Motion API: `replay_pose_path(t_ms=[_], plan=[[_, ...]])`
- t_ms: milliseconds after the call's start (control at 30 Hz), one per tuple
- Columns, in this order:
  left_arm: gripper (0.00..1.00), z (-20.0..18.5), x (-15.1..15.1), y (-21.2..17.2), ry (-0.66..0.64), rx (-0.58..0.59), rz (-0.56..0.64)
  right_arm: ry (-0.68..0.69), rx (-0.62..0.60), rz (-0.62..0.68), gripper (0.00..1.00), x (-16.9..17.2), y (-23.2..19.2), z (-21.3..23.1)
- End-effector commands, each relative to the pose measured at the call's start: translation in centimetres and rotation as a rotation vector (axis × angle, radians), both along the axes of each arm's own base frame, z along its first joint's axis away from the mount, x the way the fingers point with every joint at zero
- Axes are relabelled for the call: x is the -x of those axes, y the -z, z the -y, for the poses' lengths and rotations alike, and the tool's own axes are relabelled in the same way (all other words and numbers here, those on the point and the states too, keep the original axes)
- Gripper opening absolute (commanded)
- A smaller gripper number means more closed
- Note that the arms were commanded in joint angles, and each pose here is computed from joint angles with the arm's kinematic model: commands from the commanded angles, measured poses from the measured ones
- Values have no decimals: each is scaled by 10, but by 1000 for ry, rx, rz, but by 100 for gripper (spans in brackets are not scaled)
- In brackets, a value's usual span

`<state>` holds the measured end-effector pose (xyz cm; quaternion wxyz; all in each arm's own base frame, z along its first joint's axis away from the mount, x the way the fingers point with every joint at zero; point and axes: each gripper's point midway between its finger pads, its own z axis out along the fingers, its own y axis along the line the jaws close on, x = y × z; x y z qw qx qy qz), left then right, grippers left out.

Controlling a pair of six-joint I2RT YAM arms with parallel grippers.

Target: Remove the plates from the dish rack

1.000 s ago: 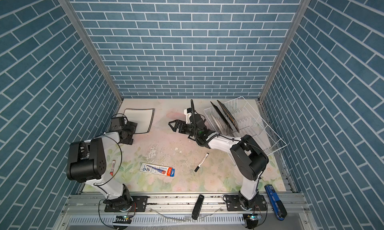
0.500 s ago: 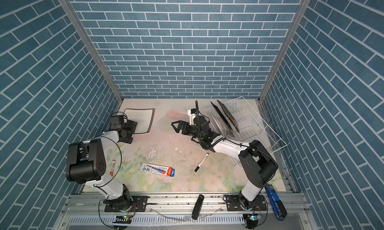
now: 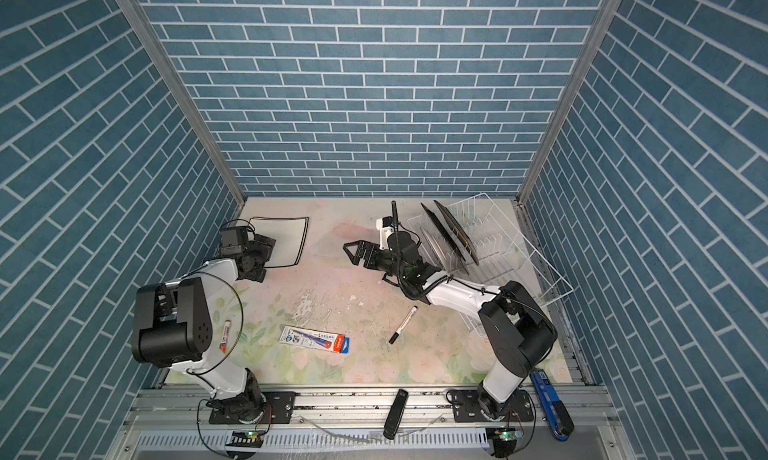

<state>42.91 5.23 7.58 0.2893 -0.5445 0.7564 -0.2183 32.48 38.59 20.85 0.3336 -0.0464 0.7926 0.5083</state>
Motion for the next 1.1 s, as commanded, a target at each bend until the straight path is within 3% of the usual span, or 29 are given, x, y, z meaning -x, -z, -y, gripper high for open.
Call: replay_pose_path(t_ms=[0, 1067], plan=[[100, 3, -8, -4, 23, -12, 14, 12, 10, 2, 99, 4, 2, 5], [100, 9, -10, -5, 45, 7, 45, 11, 7, 9, 99, 8, -6, 9]])
